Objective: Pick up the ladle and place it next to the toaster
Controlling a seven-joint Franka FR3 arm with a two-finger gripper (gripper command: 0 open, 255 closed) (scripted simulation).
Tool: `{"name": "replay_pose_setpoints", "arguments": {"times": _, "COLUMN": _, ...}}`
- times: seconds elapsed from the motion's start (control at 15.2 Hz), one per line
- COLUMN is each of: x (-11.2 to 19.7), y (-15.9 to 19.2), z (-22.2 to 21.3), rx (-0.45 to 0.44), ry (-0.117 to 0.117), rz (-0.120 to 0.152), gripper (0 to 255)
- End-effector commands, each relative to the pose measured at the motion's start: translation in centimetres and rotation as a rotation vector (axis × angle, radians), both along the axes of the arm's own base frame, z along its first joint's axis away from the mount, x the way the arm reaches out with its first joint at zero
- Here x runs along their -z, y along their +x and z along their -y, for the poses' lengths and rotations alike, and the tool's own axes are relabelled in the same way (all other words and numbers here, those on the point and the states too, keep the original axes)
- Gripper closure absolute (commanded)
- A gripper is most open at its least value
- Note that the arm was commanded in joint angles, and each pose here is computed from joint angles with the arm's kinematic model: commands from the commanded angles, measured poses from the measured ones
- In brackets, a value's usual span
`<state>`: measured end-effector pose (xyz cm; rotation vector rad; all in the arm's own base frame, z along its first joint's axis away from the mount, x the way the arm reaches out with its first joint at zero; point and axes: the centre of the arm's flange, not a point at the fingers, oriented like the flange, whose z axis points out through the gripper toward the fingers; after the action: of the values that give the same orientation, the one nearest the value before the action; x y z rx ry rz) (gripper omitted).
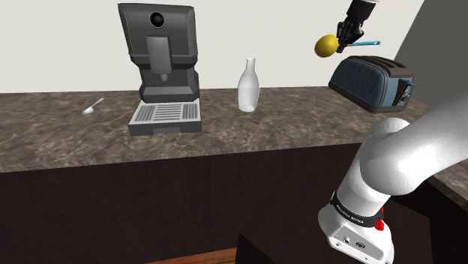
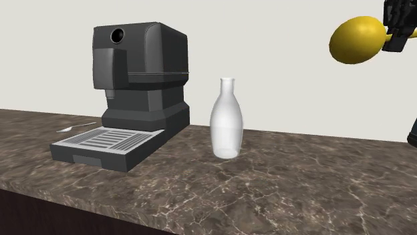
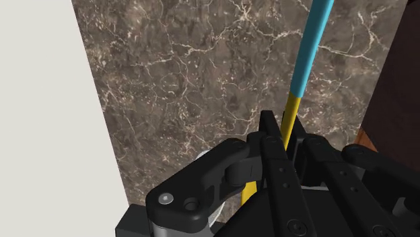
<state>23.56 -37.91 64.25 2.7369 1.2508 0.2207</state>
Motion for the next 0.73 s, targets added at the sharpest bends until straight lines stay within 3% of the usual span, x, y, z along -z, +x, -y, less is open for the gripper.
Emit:
{"name": "replay_pose_setpoints", "arguments": {"times": 0.0, "x": -0.1, "y": -1.6, "z": 2.3, "rx": -0.001, "ry": 0.0, "rz": 0.0, "gripper": 255}}
{"name": "replay_pose_setpoints", "arguments": {"times": 0.46, "x": -0.1, "y": -7.2, "z": 10.3, "rx": -0.001, "ry": 0.0, "rz": 0.0, "gripper": 255}}
{"name": "replay_pose_setpoints", "arguments": {"times": 0.66, "x": 1.5, "y": -7.2, "z": 10.3, "rx": -0.001, "ry": 0.0, "rz": 0.0, "gripper": 255}}
